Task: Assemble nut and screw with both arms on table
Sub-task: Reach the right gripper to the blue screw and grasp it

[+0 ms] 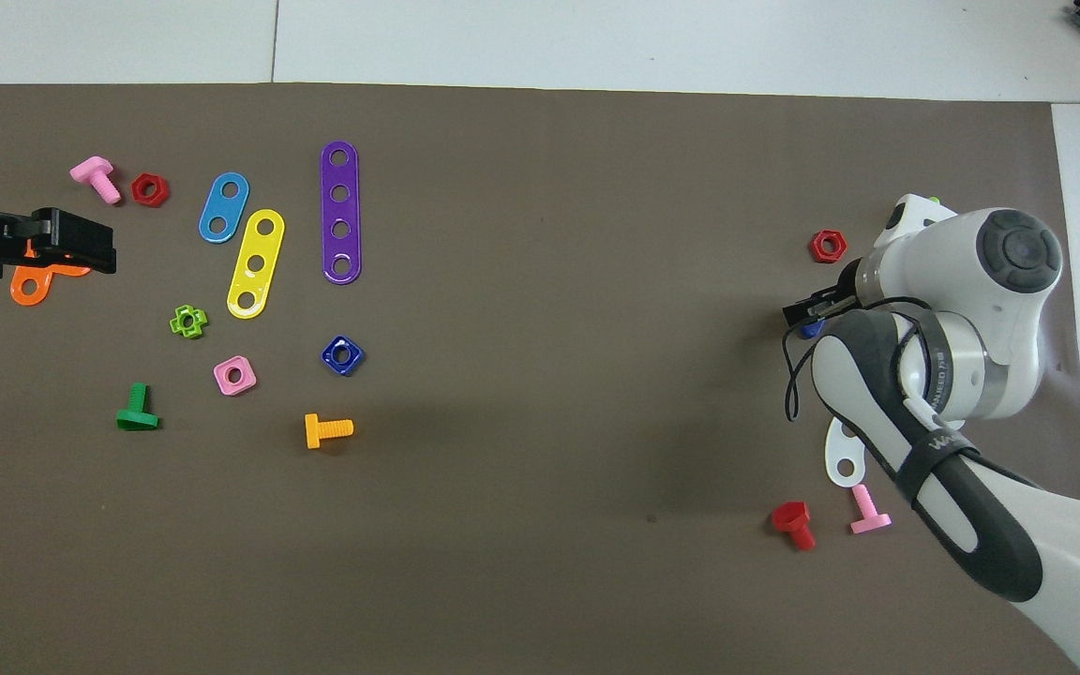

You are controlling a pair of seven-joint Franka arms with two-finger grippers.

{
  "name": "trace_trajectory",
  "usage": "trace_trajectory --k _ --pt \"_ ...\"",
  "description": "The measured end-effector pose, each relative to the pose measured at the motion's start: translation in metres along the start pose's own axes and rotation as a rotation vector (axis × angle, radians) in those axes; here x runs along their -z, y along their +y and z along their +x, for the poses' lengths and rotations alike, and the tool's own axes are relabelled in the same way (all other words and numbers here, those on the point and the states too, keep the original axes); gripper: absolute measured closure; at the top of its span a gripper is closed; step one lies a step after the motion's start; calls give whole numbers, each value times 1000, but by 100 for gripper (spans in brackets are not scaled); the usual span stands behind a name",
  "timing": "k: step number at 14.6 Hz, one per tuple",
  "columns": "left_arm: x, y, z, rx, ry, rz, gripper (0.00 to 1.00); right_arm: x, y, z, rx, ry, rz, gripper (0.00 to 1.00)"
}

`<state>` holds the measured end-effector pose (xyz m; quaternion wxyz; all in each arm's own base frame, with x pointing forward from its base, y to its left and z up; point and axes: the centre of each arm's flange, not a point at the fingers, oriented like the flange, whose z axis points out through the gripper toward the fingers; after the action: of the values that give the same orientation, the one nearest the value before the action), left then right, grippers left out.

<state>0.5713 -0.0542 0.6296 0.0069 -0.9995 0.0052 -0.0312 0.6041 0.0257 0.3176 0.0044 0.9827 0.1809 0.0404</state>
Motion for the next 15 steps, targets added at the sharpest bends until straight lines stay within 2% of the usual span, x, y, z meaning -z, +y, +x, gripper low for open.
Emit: trace_trajectory --k 1,2,5,6,7,10,12,15 --pt "0 -1 0 1 -1 0 0 -3 -1 -2 14 -4 1 18" --pt "-1 -1 0 2 -1 0 0 -6 -1 -5 24 -2 0 24" --pt "-1 -2 0 3 -2 0 0 -16 1 -13 40 -12 2 57" --pt "-1 -2 0 4 -2 0 0 -17 1 -14 41 -14 3 57" --pt "-1 -2 0 4 -2 0 0 -17 1 -14 41 -14 3 63" --pt "-1 -3 0 4 -2 0 0 -17 1 -14 41 -13 3 67" --pt "-1 -2 0 4 -2 0 0 -15 2 -13 33 -5 8 81" --pt "-2 -1 0 2 -4 0 2 -10 3 -10 2 16 29 81"
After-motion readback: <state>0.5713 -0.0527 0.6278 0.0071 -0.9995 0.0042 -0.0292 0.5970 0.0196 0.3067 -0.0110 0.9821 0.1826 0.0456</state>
